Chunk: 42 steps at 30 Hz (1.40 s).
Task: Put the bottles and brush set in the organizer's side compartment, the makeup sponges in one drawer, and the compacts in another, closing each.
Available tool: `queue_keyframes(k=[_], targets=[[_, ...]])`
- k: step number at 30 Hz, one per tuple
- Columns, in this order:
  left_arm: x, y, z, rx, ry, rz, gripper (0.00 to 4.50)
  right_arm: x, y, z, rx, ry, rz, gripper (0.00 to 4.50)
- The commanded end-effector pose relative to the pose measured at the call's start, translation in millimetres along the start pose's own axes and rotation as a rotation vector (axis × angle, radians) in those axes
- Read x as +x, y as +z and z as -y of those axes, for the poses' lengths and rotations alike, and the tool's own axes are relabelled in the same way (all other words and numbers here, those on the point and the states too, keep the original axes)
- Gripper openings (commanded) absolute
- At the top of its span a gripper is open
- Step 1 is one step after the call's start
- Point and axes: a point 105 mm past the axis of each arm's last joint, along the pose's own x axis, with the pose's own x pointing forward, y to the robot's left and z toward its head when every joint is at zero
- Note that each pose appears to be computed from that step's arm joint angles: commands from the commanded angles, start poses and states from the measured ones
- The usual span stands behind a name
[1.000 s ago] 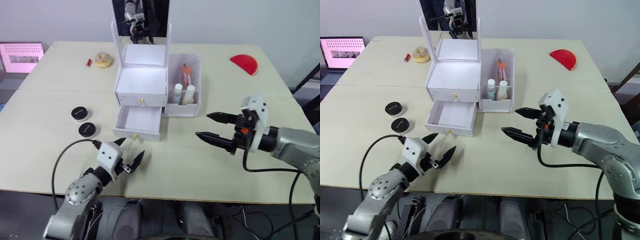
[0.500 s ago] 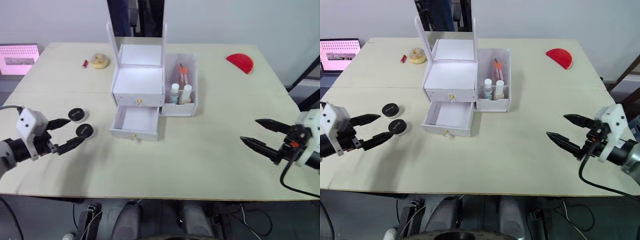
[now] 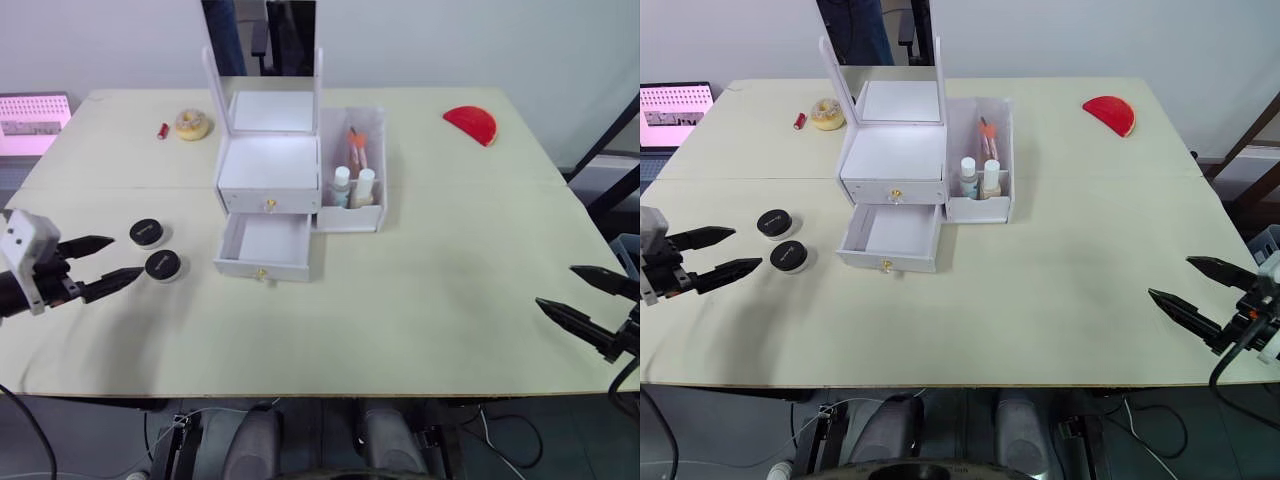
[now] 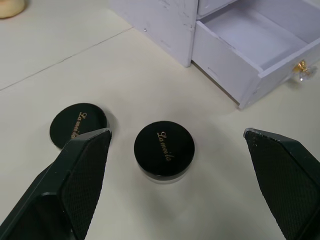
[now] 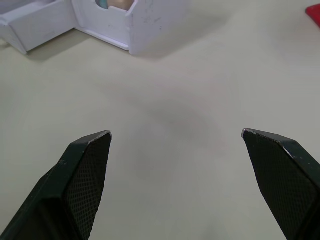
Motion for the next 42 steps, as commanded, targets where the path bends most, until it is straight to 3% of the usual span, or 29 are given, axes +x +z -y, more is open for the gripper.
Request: queue_keyframes(k=[1,9,15,24,27,34,42], targets=[[-13,11,-15,0.040,0.067,0.014,4.47,7,11,-6,-0.024,0.018,0.036,4.50],[-12,4,-15,0.023,0.093,0.030,4.47,18,22,-17,-0.020,0.039,0.049,4.50],[2,-13,-8,-0.042,0.239,0.061,4.47,45,46,-54,-0.056,0.154,0.086,4.50],[42,-17,29,-0.141,0.239,0.075,4.47,97,94,-122,-0.144,0.417,0.169,4.50],[52,-17,30,-0.126,0.256,0.060,4.47,105,108,-139,-0.169,0.498,0.199,4.50],[65,-23,20,-0.109,0.314,-0.017,4.47,114,127,-149,-0.204,0.596,0.218,4.50],[64,-36,23,-0.157,0.306,-0.057,4.47,127,129,-144,-0.211,0.606,0.205,4.50]])
